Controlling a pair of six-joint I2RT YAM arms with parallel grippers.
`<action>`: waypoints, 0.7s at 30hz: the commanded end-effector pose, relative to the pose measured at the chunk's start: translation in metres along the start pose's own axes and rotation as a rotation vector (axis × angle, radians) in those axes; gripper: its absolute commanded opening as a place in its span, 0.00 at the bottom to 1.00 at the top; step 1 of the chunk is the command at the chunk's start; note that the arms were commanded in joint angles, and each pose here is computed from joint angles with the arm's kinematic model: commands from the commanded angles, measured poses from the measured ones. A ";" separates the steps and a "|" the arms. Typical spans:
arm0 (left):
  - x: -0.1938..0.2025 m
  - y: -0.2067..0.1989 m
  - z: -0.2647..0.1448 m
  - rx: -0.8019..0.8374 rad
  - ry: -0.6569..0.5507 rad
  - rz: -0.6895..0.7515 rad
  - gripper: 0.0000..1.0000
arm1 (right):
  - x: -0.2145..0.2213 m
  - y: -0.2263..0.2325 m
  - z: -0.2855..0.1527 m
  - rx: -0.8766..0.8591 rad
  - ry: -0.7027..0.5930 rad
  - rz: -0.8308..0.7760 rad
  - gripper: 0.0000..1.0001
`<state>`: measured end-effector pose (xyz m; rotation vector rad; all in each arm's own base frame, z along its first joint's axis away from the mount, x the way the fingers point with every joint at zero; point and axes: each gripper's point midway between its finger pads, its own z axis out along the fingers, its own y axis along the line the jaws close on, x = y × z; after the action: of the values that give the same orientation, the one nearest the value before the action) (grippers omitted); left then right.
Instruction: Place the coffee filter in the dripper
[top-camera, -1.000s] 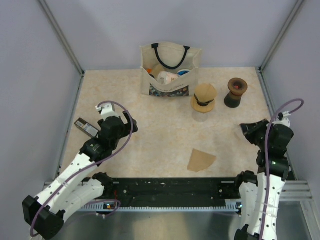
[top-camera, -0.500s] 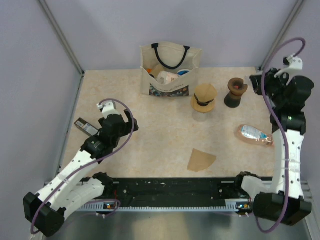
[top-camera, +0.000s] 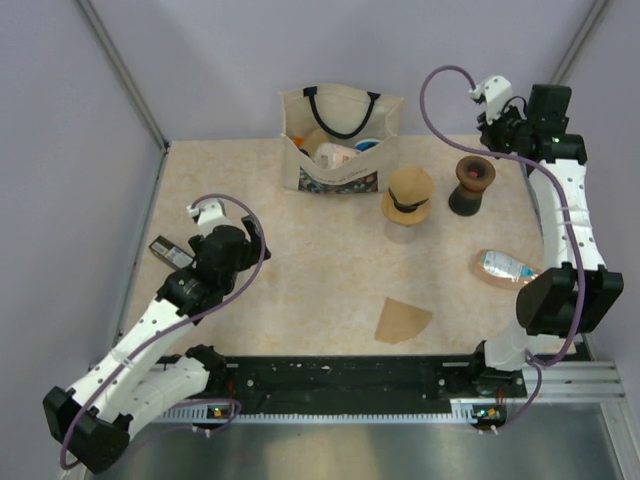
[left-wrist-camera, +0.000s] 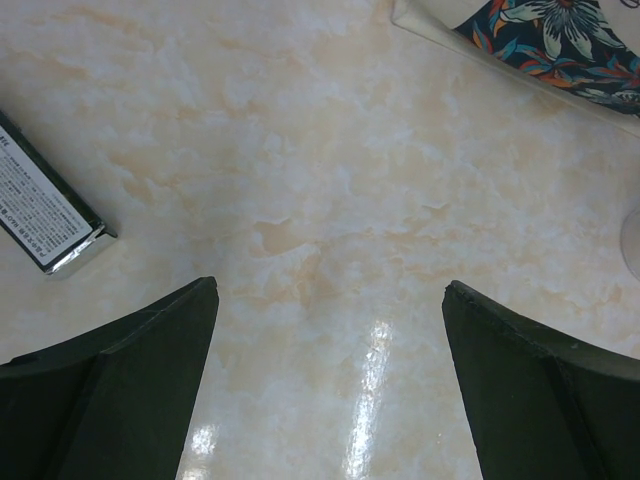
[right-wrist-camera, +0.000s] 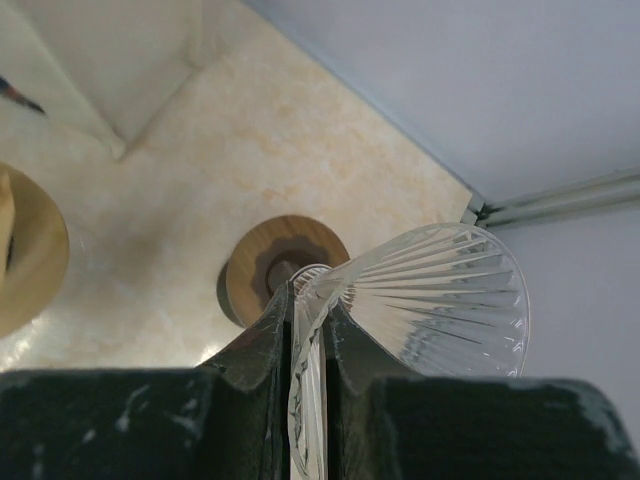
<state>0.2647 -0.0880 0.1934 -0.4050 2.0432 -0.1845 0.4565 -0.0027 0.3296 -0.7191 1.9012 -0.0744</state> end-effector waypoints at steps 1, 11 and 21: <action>-0.019 0.000 -0.004 -0.032 -0.040 -0.022 0.99 | 0.020 0.008 0.007 -0.087 0.084 -0.271 0.00; -0.023 -0.002 0.000 -0.053 -0.037 0.010 0.99 | 0.046 0.015 0.041 -0.162 0.132 -0.362 0.00; -0.025 0.000 0.001 -0.070 -0.037 0.029 0.99 | 0.059 0.030 0.055 -0.238 0.116 -0.381 0.00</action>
<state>0.2688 -0.0794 0.1959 -0.4143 2.0638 -0.0873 0.4653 -0.0061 0.2326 -1.2205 1.9834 -0.1342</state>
